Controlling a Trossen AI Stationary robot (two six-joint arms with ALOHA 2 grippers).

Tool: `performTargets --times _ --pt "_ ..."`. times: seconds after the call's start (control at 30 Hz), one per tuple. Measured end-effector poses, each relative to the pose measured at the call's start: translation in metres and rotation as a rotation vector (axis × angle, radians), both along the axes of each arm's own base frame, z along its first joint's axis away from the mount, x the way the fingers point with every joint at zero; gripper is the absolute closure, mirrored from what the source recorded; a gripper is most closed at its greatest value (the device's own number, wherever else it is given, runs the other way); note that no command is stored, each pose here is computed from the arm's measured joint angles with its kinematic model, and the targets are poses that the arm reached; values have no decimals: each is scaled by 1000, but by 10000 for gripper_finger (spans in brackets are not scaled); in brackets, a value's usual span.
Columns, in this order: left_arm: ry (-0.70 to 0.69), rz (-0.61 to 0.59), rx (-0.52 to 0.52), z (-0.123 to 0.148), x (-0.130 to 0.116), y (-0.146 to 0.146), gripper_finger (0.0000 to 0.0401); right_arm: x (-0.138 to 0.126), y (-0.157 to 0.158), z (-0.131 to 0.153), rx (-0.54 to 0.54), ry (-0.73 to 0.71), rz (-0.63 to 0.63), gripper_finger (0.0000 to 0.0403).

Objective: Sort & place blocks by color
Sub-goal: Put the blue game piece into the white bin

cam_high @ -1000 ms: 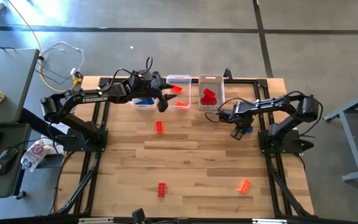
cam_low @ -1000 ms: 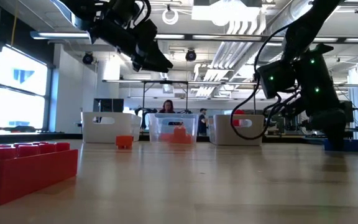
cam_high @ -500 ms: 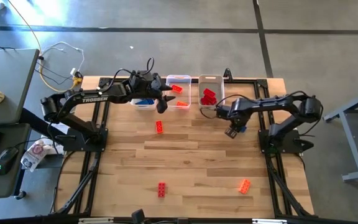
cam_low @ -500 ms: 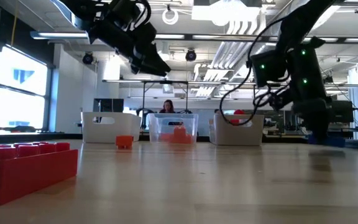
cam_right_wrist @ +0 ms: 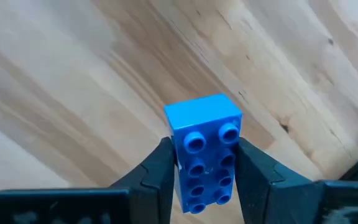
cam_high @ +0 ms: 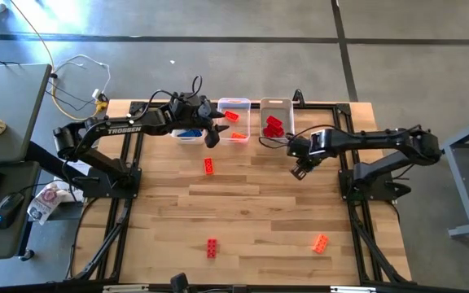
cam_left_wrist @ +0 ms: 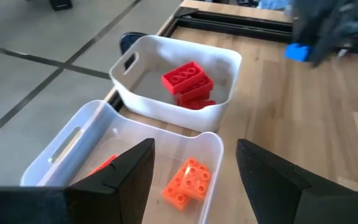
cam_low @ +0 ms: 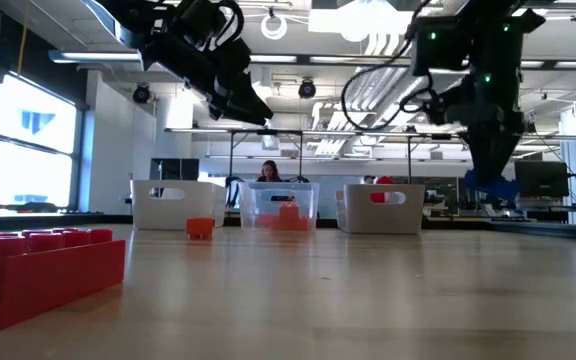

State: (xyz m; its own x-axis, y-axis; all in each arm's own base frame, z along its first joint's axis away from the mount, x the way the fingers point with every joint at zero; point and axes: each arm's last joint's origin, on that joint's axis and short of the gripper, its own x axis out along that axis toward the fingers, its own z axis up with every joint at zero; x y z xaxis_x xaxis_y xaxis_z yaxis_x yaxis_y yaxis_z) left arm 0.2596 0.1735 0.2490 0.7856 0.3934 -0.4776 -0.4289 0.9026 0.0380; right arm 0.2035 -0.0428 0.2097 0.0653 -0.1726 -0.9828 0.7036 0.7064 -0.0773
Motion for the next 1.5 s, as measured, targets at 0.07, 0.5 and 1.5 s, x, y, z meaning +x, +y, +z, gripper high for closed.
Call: performTargets --times 0.07,0.5,1.5 --pt "8 27 12 0 0 1 189 1 5 7 -21 -32 4 299" --pt "4 -1 9 0 -1 2 189 31 26 48 -121 -294 126 299" --pt "-24 -343 -12 1 34 -66 189 73 33 85 -259 -797 501 299"
